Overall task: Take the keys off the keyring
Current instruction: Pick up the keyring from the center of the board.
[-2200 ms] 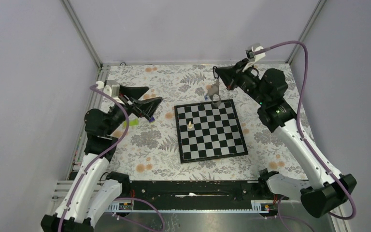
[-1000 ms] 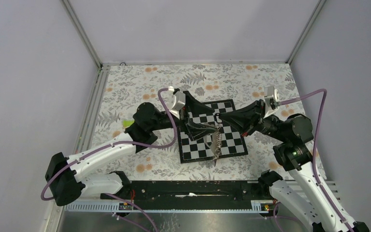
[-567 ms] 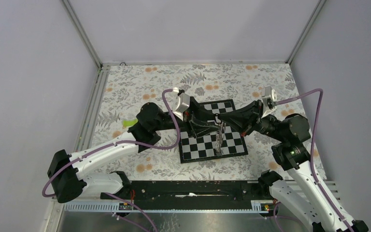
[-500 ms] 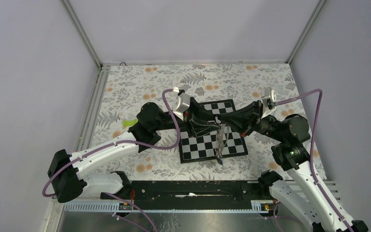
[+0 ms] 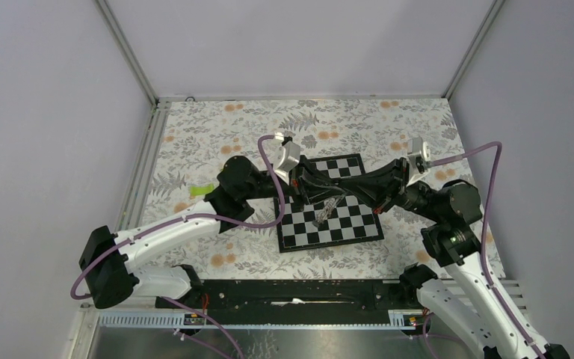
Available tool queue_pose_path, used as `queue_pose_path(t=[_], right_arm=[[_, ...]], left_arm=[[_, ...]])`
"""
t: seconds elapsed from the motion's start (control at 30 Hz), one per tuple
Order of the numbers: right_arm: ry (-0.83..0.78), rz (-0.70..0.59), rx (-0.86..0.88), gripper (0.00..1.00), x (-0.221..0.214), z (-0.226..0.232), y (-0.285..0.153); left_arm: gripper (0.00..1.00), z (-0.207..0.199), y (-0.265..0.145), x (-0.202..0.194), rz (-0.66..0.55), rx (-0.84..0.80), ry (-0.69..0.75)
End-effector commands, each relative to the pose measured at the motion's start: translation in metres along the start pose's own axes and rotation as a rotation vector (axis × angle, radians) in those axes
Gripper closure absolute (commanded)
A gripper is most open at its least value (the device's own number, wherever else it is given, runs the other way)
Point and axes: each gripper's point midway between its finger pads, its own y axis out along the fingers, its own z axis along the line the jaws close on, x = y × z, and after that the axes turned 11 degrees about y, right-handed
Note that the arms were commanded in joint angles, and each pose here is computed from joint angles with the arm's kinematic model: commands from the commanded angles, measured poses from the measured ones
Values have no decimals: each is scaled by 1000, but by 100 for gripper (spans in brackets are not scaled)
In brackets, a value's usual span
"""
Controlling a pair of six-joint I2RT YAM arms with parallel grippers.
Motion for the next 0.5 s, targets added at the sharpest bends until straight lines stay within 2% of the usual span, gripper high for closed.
queue_pose_path(t=[0.0,0.17,0.2,0.27,0.33,0.37,0.47], right_arm=[[-47,-37,51,100,12,16,-1],[-49,-44,38,100,13,14,-2],[-50,-48,32,97,14,13,-2],[-56,-58,24,75,16,13,-3],[-69,-76,23,42,19,16,-5],[-77,-89,21,34,20,17,-7],[-103,-133,-15,22,27,18,-14]], left_arm=[[100,-3,7,31,-75,-25,67],[100,-6,3,31,-64,-32,83],[100,-6,3,31,-58,-33,84],[100,-7,2,29,-43,-37,82],[100,-7,3,26,-19,-41,76],[100,-7,2,24,-8,-43,72],[100,-9,0,21,8,-40,65]])
